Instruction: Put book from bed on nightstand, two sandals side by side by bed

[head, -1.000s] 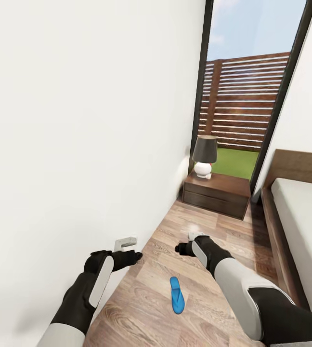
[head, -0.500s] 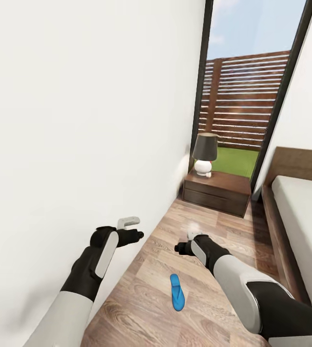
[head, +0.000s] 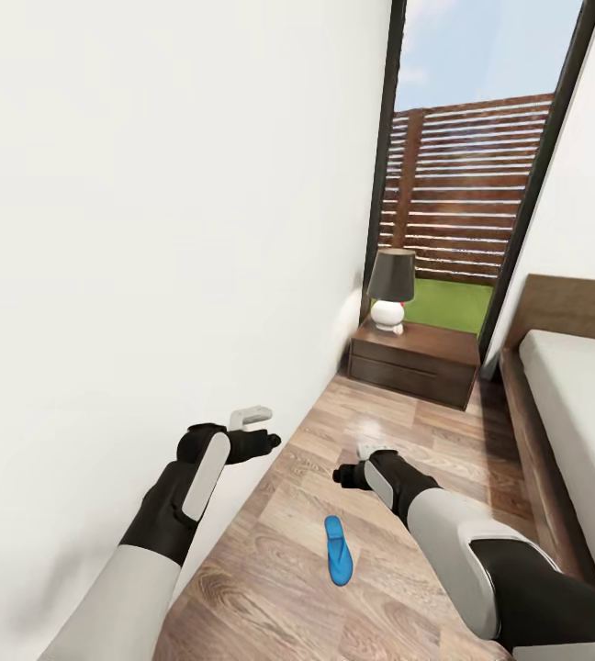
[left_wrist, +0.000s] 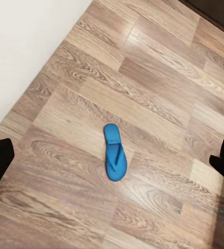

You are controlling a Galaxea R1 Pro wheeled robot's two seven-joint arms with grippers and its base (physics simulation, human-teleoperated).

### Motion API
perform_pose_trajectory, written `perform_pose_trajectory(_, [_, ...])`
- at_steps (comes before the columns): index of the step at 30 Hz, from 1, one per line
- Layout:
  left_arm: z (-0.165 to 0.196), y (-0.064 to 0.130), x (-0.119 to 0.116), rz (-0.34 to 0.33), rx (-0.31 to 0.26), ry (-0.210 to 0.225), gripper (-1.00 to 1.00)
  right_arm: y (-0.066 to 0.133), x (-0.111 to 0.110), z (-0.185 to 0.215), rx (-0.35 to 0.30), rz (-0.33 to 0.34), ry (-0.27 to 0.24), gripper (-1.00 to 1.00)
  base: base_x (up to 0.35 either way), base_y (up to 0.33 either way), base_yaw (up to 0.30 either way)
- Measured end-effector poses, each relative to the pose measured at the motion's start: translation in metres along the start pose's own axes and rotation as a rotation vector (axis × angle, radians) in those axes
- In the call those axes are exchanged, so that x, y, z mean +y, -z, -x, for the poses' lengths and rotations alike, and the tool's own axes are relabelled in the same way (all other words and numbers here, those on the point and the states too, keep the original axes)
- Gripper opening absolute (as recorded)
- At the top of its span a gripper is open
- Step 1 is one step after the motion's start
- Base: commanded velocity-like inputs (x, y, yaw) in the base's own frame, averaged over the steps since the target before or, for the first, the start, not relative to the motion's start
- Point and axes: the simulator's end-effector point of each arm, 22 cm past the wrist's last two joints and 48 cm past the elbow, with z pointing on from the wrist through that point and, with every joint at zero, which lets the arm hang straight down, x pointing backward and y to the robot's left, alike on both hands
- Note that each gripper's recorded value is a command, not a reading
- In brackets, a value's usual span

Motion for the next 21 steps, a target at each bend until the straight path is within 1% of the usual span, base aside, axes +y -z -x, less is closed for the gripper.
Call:
perform_pose_trajectory(6, [-0.009, -0.006, -0.001, -0.006, -0.004, -0.009, 1.00, -0.009, -0.002, -0.010, 0.002, 0.001, 0.000, 1.00, 0.000, 0.000, -0.006])
perform_pose_trajectory(7, [-0.014, -0.007, -0.011, -0.030, 0.002, -0.018, 1.00, -0.011, -0.002, -0.013, 0.005, 0.001, 0.000, 1.00, 0.000, 0.000, -0.001])
perform_pose_trajectory(9, [-0.018, -0.009, -0.012, -0.035, 0.005, -0.017, 1.00, -0.014, -0.002, -0.016, 0.006, 0.001, -0.001, 1.00, 0.000, 0.000, -0.001])
perform_pose_trajectory(10, [-0.021, -0.010, -0.018, -0.056, 0.006, -0.002, 1.00, -0.015, -0.003, -0.019, 0.009, 0.001, -0.001, 1.00, 0.000, 0.000, 0.000])
perform_pose_trajectory(21, [-0.043, -0.023, -0.016, -0.071, 0.018, 0.005, 1.00, -0.032, -0.005, -0.037, 0.008, 0.001, -0.001, 1.00, 0.000, 0.000, 0.000])
